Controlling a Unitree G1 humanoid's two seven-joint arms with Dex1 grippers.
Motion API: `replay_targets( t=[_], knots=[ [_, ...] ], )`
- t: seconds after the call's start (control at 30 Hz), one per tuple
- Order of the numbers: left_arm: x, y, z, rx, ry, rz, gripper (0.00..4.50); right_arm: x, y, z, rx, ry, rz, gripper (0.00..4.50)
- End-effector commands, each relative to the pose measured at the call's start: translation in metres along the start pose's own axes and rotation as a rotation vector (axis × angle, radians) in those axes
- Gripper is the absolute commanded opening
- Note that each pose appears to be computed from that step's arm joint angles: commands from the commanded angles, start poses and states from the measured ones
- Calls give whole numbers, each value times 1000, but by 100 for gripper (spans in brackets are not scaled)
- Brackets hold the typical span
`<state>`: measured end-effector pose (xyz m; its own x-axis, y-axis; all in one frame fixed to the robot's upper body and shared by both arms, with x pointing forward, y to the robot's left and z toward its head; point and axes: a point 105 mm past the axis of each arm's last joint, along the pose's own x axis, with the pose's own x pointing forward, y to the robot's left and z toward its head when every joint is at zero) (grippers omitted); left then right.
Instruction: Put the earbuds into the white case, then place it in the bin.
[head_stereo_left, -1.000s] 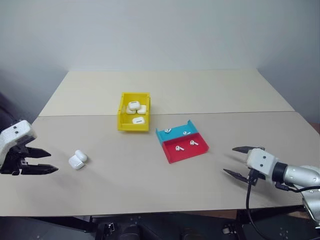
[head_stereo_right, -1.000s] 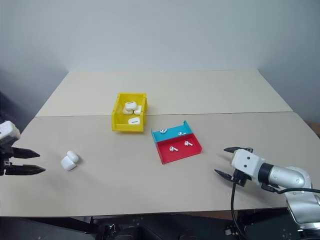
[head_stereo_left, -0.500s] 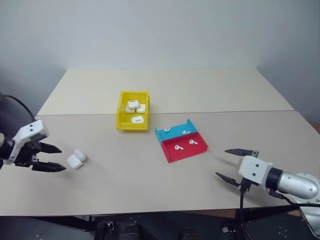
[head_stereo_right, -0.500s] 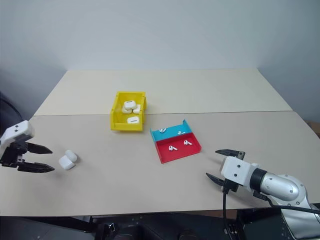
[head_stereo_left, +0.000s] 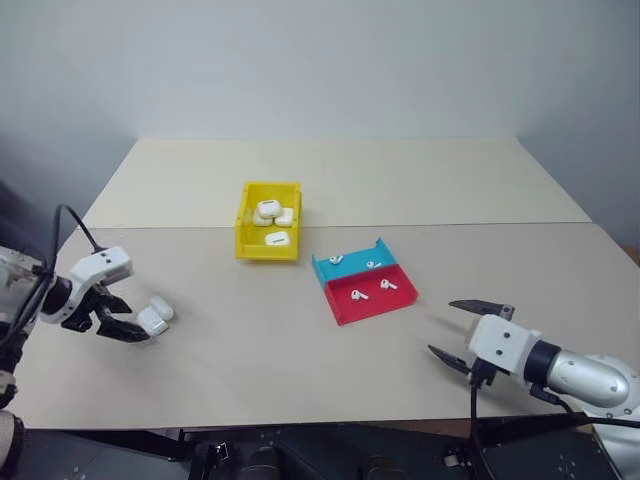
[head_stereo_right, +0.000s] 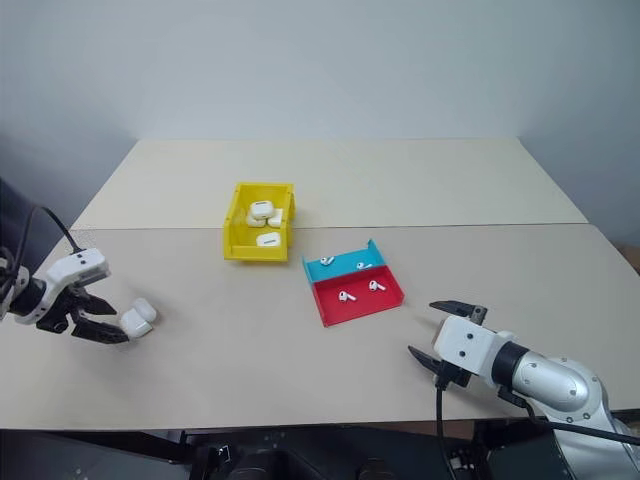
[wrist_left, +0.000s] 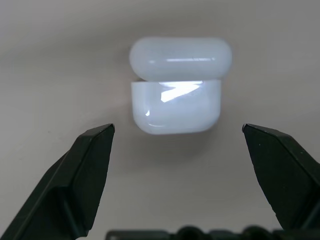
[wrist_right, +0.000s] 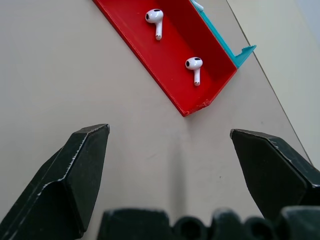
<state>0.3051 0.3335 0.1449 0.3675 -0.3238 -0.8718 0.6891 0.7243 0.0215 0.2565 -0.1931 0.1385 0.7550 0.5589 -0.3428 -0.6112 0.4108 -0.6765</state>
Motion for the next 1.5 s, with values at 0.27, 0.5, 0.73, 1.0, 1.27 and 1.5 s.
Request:
replay_targets(
  t=[0.27, 0.5, 0.73, 1.0, 1.27, 1.5],
  knots=[
    [11, 2, 2, 21, 37, 30, 447, 1, -6, 5, -8, -9, -45, 450],
    [23, 5, 3, 6, 36, 45, 447, -2, -5, 3, -13, 2, -41, 450],
    [28, 5, 6, 37, 33, 40, 447, -2, -6, 3, -21, 7, -38, 450],
    [32, 9, 3, 18, 56, 52, 387, -2, -5, -2, -27, 24, -31, 450],
    [26, 5, -1, 43, 36, 7, 272, -2, -7, -4, -30, 29, -29, 450],
    [10, 2, -7, 78, -5, -12, 272, -1, -7, -6, -33, 28, -25, 450]
  ],
)
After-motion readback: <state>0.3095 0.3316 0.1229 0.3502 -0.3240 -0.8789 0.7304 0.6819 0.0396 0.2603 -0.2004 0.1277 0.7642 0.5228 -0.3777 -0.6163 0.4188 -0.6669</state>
